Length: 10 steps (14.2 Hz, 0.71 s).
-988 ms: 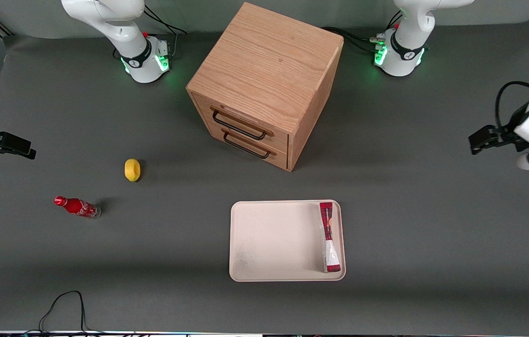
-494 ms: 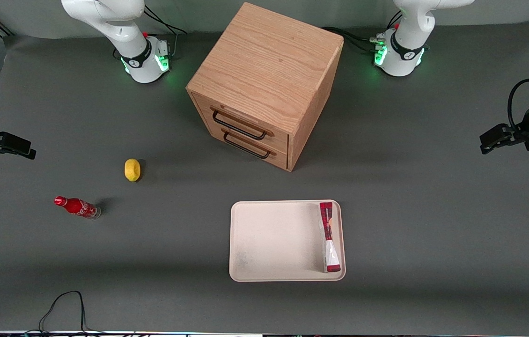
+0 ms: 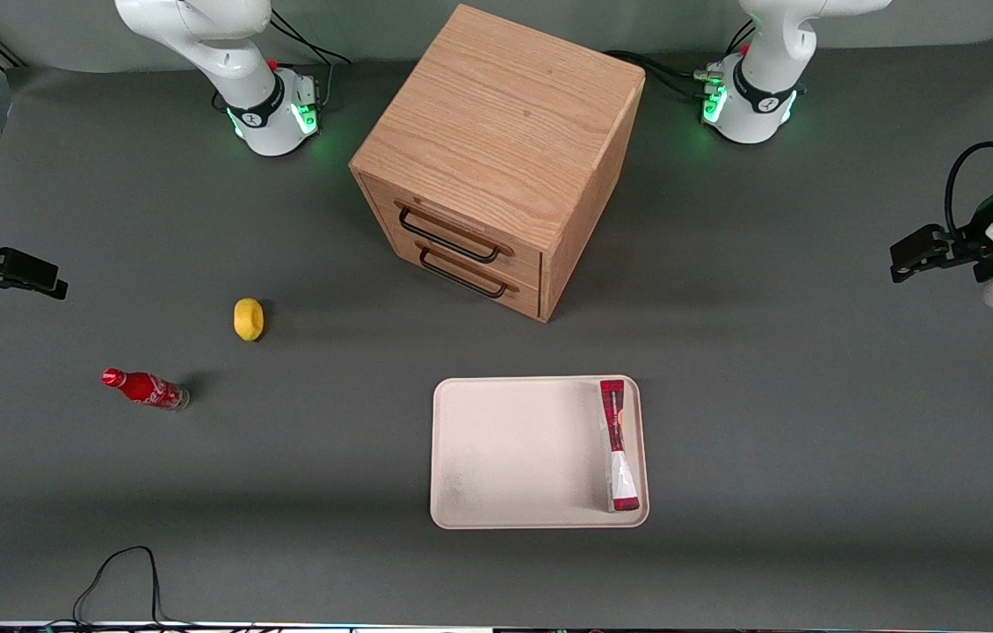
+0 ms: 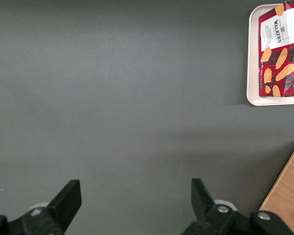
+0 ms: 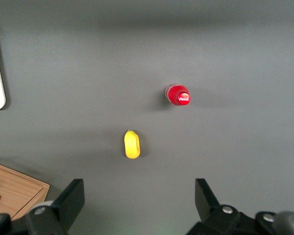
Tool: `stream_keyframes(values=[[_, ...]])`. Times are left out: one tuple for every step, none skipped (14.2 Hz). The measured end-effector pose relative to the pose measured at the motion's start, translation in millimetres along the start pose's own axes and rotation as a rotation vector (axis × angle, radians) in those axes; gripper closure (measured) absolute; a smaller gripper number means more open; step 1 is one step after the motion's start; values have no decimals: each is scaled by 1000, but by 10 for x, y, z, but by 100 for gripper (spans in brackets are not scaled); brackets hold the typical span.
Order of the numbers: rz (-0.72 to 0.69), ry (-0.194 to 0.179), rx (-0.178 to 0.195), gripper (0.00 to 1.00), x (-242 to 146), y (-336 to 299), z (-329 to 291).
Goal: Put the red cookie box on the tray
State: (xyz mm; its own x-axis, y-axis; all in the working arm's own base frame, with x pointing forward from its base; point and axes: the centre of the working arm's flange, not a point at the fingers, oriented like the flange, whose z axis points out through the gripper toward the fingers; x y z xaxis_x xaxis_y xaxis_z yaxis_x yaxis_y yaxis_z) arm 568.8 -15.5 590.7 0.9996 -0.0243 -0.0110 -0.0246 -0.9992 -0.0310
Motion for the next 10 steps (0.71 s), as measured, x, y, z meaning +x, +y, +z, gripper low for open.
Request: stream_keyframes(values=[[0,1,-1,0,-3,4,-6],[1,2,-2,0,-5,9,-11],[2,2,-3,0,-7,15,-15],[2,3,-5,0,-8,20,-17],[3,3,-5,0,-9,22,-17],[3,2,-6,0,-10,22,-18],[2,2,-6,0,-11,22,-18],[2,0,-6,0,-13,22,-17],[3,-3,-7,0,-17,23,-15],[3,-8,-7,0,-22,26,-11]])
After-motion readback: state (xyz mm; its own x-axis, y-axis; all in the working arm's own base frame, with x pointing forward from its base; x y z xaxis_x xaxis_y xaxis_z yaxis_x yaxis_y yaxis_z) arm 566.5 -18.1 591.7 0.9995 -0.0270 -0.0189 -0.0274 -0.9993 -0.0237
